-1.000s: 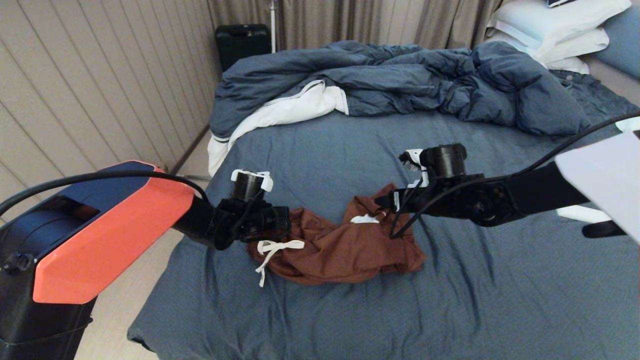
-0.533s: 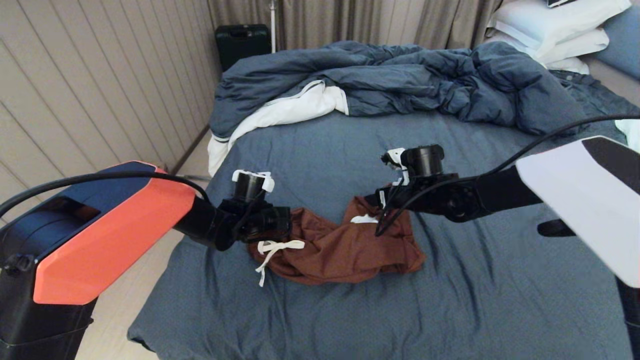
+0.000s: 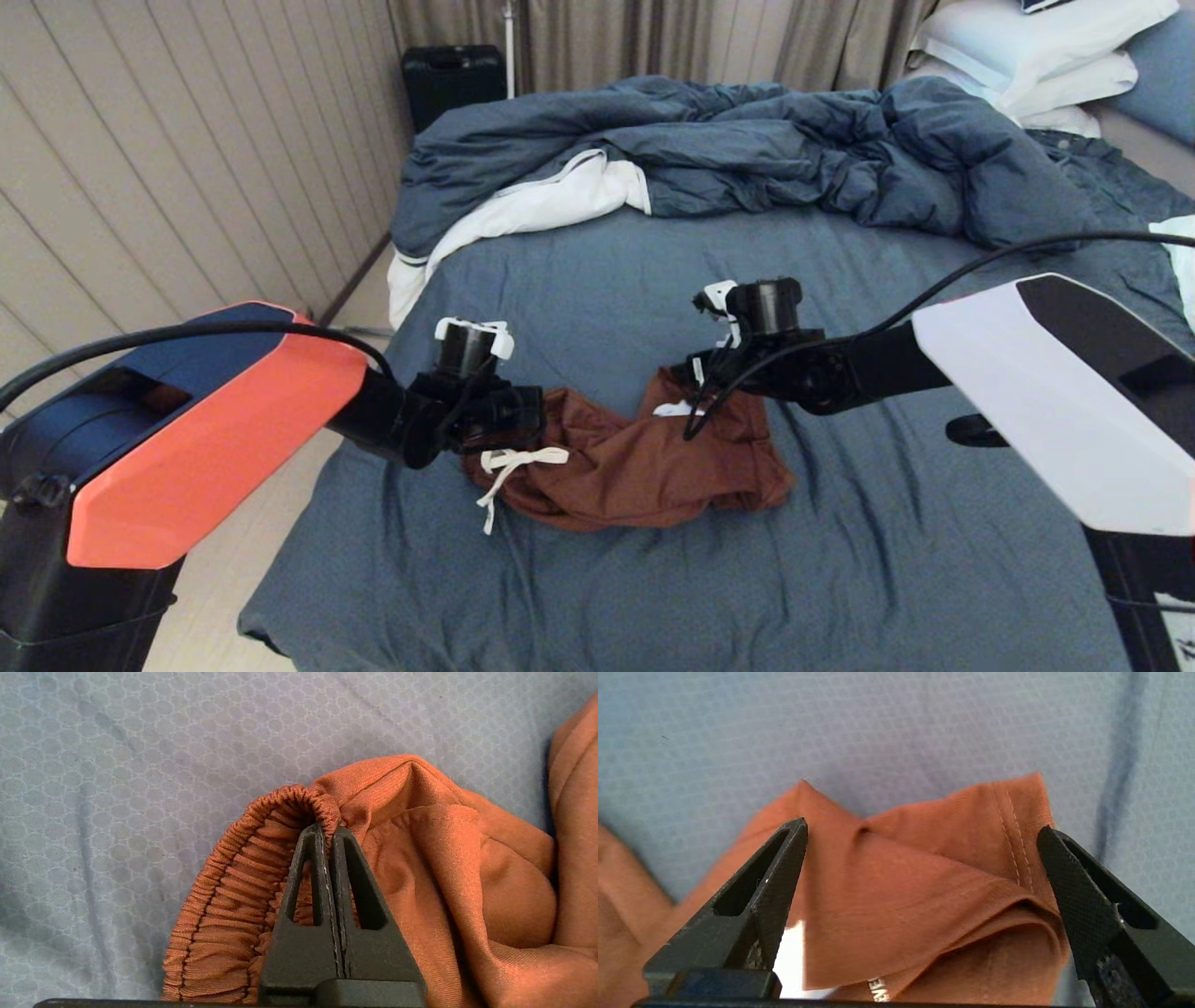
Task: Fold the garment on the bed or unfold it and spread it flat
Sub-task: Unford the brown shorts
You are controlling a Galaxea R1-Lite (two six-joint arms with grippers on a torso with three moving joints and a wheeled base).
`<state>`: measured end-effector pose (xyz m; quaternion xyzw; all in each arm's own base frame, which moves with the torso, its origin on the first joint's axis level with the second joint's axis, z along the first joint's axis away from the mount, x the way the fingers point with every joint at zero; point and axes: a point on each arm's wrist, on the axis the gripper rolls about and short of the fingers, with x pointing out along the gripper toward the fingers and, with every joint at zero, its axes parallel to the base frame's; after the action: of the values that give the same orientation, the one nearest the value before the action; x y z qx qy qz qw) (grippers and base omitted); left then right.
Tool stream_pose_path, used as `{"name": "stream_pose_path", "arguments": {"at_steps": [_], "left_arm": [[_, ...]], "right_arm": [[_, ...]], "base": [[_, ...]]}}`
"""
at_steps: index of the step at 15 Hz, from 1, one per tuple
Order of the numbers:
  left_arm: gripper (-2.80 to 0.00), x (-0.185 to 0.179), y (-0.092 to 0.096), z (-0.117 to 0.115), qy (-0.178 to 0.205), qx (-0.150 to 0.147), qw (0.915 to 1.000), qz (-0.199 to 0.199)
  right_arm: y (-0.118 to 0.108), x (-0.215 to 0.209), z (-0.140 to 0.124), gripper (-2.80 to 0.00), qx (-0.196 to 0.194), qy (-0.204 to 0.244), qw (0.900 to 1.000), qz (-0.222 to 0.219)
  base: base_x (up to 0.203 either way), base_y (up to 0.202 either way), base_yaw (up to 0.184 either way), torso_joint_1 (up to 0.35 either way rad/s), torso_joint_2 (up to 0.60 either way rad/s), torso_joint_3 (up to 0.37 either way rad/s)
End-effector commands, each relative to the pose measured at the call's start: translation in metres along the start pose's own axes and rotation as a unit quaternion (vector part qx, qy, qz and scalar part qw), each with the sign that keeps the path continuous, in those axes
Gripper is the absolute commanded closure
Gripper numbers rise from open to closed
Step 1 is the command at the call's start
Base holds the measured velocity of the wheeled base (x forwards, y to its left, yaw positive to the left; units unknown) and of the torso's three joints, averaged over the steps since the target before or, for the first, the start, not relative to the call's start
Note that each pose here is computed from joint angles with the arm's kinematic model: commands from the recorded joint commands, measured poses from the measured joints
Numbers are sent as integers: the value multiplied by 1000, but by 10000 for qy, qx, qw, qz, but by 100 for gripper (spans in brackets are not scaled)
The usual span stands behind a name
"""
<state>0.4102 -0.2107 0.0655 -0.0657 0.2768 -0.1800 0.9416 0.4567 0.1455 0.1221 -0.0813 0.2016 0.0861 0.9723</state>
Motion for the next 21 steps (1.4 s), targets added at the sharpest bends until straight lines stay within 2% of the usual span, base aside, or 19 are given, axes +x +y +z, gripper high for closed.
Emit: {"name": "stream_pose_path", "arguments": {"at_steps": [1,8,12,13,21], "left_arm": [[0,0,0,1,-20,-17,10000,-4],[0,0,0,0,-14,-16,10000,5],[0,0,0,0,-14,-16,10000,5],[0,0,0,0,-7,-16,10000,7],[0,4,0,-1,-21,-18,10000,2]], "right_arm": [[0,-1,9,-280,0,-156,9999,-34],[21,19,-14,-280,-169,95,9997,129],[19,17,-26,-280,-190,319,9992,118],[17,16,-28,0,-180,356,9992,100],[2,21,-29,0,-125,370,9991,-170]], "base": [[0,0,0,0,0,0],[0,0,0,0,0,0],[0,0,0,0,0,0],[0,0,0,0,0,0],[0,0,0,0,0,0]]}}
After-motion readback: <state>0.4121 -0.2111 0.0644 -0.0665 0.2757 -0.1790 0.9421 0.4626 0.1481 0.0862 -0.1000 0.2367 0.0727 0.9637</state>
